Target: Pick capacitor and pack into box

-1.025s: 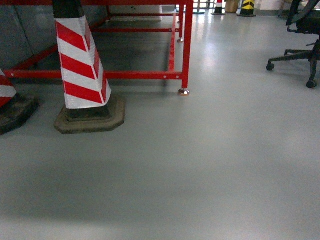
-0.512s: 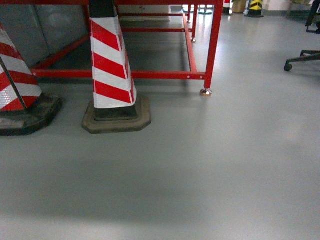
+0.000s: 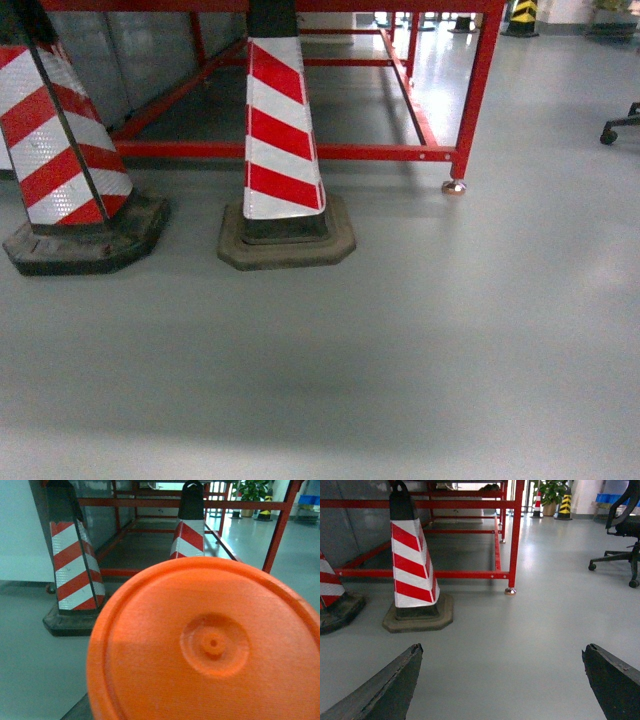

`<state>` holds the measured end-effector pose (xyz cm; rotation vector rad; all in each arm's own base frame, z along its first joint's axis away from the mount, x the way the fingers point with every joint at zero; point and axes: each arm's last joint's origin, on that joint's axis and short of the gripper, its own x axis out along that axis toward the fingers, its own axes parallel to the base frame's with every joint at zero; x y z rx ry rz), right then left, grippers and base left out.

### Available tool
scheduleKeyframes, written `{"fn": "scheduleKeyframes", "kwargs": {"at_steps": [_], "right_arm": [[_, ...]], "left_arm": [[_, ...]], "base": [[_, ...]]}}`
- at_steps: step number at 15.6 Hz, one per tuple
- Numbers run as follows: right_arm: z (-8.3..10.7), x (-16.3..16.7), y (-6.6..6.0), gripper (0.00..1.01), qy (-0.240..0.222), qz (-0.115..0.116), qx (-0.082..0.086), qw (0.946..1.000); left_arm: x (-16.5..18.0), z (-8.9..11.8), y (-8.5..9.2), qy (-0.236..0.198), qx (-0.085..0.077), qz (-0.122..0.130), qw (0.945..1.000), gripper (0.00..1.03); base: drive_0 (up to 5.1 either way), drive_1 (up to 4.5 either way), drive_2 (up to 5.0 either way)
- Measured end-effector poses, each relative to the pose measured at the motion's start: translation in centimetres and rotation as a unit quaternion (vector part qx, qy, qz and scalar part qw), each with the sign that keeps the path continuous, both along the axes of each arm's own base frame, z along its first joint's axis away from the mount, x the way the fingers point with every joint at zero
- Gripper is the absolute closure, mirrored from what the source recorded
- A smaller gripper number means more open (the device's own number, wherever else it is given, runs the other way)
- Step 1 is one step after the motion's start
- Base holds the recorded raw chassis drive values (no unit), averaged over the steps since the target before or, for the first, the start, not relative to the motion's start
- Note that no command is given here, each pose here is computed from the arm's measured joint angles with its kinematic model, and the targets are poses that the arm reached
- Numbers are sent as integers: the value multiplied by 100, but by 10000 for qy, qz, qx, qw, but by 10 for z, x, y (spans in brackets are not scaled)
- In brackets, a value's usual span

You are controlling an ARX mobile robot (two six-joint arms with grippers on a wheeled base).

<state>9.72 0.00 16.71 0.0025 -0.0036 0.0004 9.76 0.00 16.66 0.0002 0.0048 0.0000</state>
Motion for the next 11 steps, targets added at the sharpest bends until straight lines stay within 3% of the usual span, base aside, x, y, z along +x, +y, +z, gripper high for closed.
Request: {"fn": "scheduleKeyframes", "kwargs": {"at_steps": [4, 11], "right_arm": [[0, 0, 0, 3, -4, 15, 0, 10000], [0, 0, 0, 3, 4, -2, 0, 10000]], "left_arm": [[0, 0, 0, 6, 0, 29, 10000, 59], [0, 0, 0, -2, 0, 0, 10000, 59]], "base": [[-493, 252, 252], [0, 0, 0]]}}
